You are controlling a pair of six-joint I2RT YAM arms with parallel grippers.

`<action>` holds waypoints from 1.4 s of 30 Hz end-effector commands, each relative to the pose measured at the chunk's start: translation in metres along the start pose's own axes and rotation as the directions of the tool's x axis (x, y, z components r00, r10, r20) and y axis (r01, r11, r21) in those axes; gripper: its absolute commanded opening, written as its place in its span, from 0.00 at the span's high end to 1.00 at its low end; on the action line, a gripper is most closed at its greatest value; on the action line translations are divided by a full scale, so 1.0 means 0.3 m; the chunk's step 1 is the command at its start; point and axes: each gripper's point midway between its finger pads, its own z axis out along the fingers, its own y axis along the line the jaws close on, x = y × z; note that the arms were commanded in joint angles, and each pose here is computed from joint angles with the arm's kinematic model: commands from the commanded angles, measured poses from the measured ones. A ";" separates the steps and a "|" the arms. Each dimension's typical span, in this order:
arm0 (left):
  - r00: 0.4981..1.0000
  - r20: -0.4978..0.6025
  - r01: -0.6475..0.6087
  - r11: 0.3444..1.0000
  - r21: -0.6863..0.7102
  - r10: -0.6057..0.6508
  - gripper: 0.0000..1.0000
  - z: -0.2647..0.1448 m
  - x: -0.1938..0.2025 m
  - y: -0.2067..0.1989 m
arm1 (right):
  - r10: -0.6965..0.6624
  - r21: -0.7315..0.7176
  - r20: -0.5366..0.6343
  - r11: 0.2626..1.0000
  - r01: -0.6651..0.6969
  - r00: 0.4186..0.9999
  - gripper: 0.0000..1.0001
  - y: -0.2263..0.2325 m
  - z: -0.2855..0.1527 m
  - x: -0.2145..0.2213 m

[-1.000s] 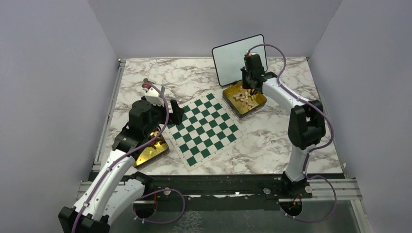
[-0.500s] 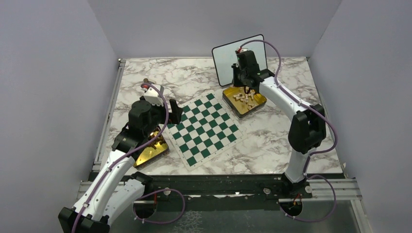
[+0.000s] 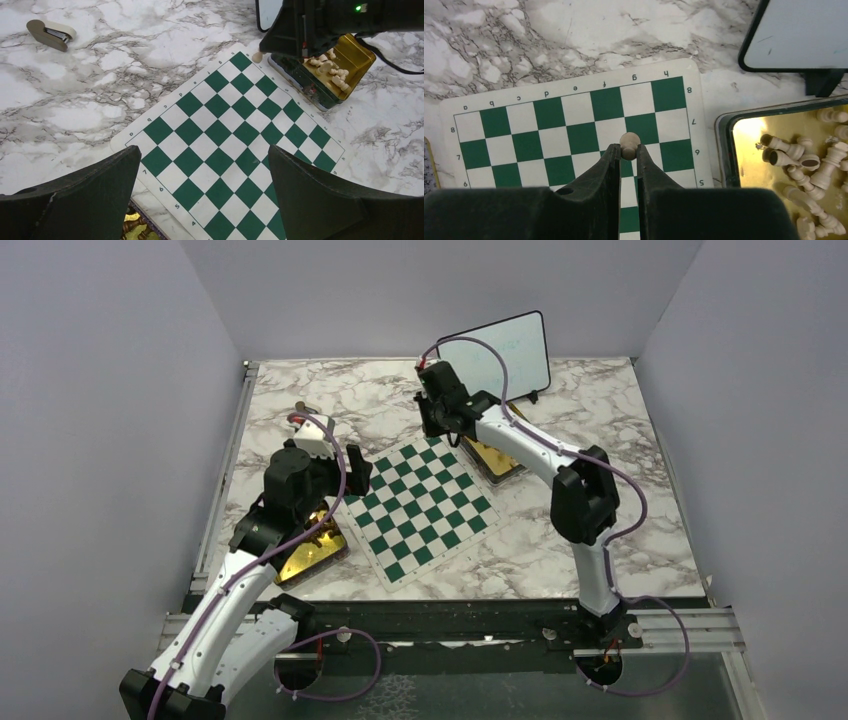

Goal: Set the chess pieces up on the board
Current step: Place the chess piece on the chessboard.

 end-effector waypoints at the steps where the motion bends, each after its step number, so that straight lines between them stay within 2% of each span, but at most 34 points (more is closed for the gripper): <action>1: 0.999 0.033 -0.009 1.000 -0.024 0.010 0.01 -0.022 -0.037 0.010 | -0.034 0.027 -0.036 0.999 0.035 0.999 0.90 0.025 0.042 0.020; 11: 0.999 0.045 -0.009 0.999 -0.034 0.011 0.01 -0.032 -0.045 0.017 | -0.068 -0.003 -0.075 0.998 0.068 0.995 0.90 0.122 0.151 0.068; 18: 0.999 0.051 -0.008 0.999 -0.050 0.010 0.01 -0.038 -0.049 0.026 | -0.088 0.019 -0.133 0.996 0.091 0.987 0.90 0.128 0.214 0.129; 33: 0.999 0.044 -0.009 0.999 -0.039 0.011 0.01 -0.034 -0.043 0.018 | -0.111 0.022 -0.122 0.993 0.114 0.986 0.89 0.142 0.264 0.164; 42: 0.999 0.044 -0.009 0.999 -0.039 0.011 0.01 -0.035 -0.042 0.019 | -0.116 0.019 -0.057 0.993 0.117 0.992 0.89 0.145 0.279 0.140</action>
